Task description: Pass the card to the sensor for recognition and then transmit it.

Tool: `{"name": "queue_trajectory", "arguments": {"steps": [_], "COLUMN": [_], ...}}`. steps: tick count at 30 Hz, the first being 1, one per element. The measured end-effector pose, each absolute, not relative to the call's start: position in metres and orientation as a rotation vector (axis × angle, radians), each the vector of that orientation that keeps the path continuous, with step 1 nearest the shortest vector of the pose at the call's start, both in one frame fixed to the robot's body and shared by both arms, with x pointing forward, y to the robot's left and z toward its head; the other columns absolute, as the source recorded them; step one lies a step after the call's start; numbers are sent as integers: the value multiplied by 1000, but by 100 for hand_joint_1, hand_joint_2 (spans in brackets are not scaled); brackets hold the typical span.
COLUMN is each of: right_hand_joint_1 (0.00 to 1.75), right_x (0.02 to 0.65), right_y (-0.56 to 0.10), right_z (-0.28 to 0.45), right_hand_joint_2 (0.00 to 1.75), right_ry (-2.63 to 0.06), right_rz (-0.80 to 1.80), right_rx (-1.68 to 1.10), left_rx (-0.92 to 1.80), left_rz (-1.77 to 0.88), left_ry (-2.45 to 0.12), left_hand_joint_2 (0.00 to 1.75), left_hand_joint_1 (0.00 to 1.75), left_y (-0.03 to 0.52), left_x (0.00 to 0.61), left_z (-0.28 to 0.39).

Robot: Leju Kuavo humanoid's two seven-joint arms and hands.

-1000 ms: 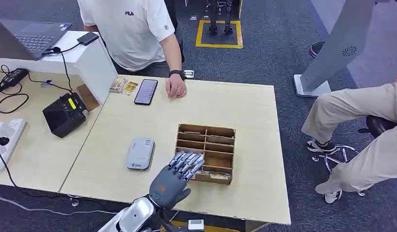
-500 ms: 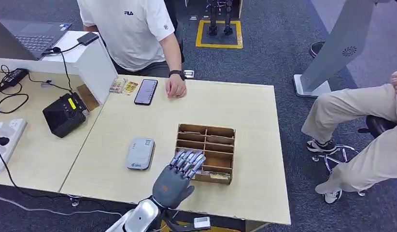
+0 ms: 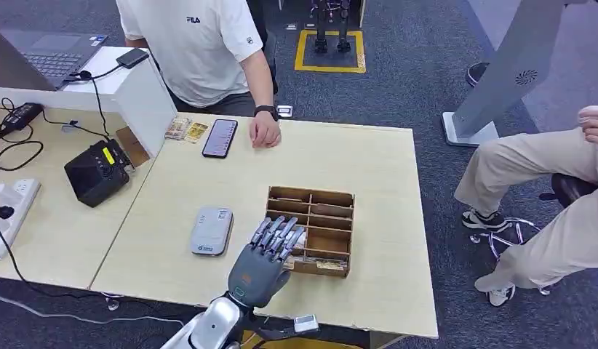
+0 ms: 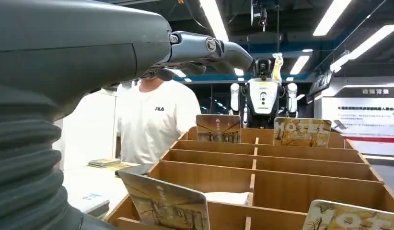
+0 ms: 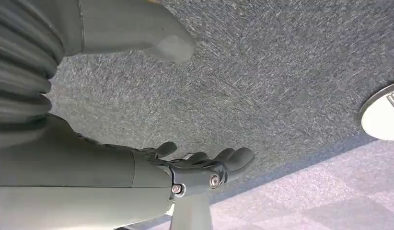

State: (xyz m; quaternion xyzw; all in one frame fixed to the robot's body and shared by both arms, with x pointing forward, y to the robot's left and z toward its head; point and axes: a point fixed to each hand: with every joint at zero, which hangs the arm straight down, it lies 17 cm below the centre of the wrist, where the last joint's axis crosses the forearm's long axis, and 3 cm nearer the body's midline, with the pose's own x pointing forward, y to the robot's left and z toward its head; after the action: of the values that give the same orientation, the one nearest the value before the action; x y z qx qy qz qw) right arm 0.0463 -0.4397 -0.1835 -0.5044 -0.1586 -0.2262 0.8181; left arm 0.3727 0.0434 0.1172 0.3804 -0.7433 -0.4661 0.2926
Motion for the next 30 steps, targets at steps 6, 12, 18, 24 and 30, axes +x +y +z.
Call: {"name": "queue_trajectory", "arguments": {"steps": [6,12,18,24,30], "right_hand_joint_1": [0,0,0,0,0], "right_x": [46,46,46,48,51], "right_y": [-439,-438,-438,-437,-436], "right_z": [-184,-185,-185,-184,-185], "right_hand_joint_2": [175,175,175,175,175], "right_ry": [-336,-336,-340,-351,-356], "right_rz": [-482,-493,-490,-484,-468], "right_rx": [-1071,-1070,-1070,-1071,-1066], "left_rx": [1025,1033,1013,986,938], "left_rz": [-1219,-1206,-1213,-1240,-1274], "left_ry": [-1970,-1961,-1962,-1958,-1940], "left_hand_joint_2": [175,175,175,175,175], "left_hand_joint_1": [0,33,175,175,175], "left_y": [47,49,46,41,38], "left_x": [379,382,380,378,377], "left_z": [118,116,112,104,92]}}
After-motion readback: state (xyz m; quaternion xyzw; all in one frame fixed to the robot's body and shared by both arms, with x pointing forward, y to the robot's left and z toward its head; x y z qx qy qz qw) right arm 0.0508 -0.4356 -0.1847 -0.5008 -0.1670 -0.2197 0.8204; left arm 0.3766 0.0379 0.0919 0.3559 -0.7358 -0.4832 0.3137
